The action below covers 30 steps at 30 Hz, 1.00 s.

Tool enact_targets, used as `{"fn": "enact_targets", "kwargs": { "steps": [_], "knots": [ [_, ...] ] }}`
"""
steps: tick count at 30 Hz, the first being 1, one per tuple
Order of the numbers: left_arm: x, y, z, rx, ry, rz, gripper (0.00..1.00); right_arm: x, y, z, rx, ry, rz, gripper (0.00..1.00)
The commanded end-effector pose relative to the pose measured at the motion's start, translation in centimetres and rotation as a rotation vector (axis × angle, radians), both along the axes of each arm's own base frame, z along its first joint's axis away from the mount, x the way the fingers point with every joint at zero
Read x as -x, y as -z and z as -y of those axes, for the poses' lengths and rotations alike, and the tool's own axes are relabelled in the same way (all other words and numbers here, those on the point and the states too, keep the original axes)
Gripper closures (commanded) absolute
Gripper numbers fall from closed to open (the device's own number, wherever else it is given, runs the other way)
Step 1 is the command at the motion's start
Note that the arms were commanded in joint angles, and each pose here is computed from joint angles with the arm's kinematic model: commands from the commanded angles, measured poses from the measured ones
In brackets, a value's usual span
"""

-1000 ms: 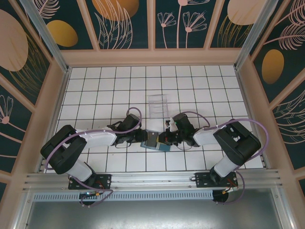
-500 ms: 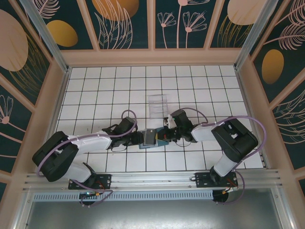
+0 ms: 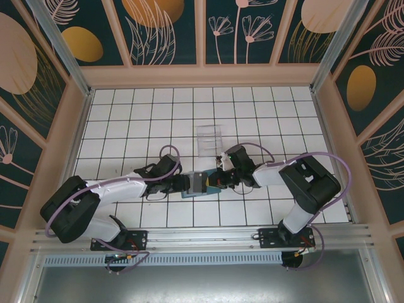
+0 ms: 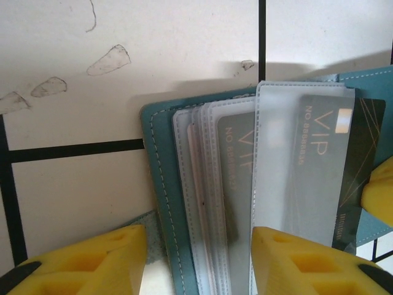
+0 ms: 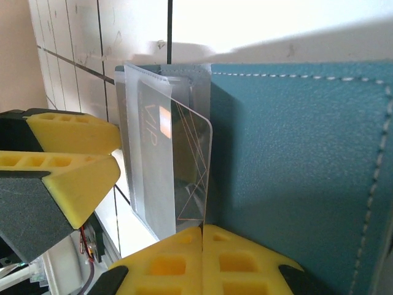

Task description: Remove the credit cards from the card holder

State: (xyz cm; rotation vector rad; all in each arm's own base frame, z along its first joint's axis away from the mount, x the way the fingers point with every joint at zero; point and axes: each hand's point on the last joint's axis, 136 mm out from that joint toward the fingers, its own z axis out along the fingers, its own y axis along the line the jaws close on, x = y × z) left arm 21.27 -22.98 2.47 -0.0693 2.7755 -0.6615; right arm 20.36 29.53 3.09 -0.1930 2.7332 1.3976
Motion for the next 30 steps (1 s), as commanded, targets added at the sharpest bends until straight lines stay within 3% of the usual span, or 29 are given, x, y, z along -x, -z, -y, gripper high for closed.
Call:
{"fn": "enact_targets", "kwargs": {
  "steps": [1, 13, 19, 24, 26, 30],
  "knots": [
    [-0.6, -1.1, 0.0, -0.01, -0.006, 0.031, 0.5, 0.2, 0.0, -0.3, -0.003, -0.038, -0.005, 1.0],
    [-0.5, -0.4, 0.9, 0.017, 0.015, 0.012, 0.42, 0.5, -0.5, -1.3, -0.017, -0.086, 0.001, 1.0],
    [-0.2, 1.2, 0.3, -0.038, 0.021, -0.022, 0.45, 0.6, -0.4, -1.3, -0.011, -0.084, -0.003, 1.0],
    [0.3, 2.8, -0.8, -0.123, 0.03, -0.061, 0.59, 0.5, -0.3, -1.2, -0.007, -0.077, -0.003, 1.0],
    [0.4, 3.0, -0.8, -0.127, 0.037, -0.066, 0.6, 0.5, -0.3, -1.3, -0.012, -0.073, -0.005, 0.91],
    [0.6, 3.4, -0.9, -0.137, 0.038, -0.076, 0.6, 0.4, 0.0, -1.4, -0.024, -0.058, -0.013, 0.84]
  ]
}}
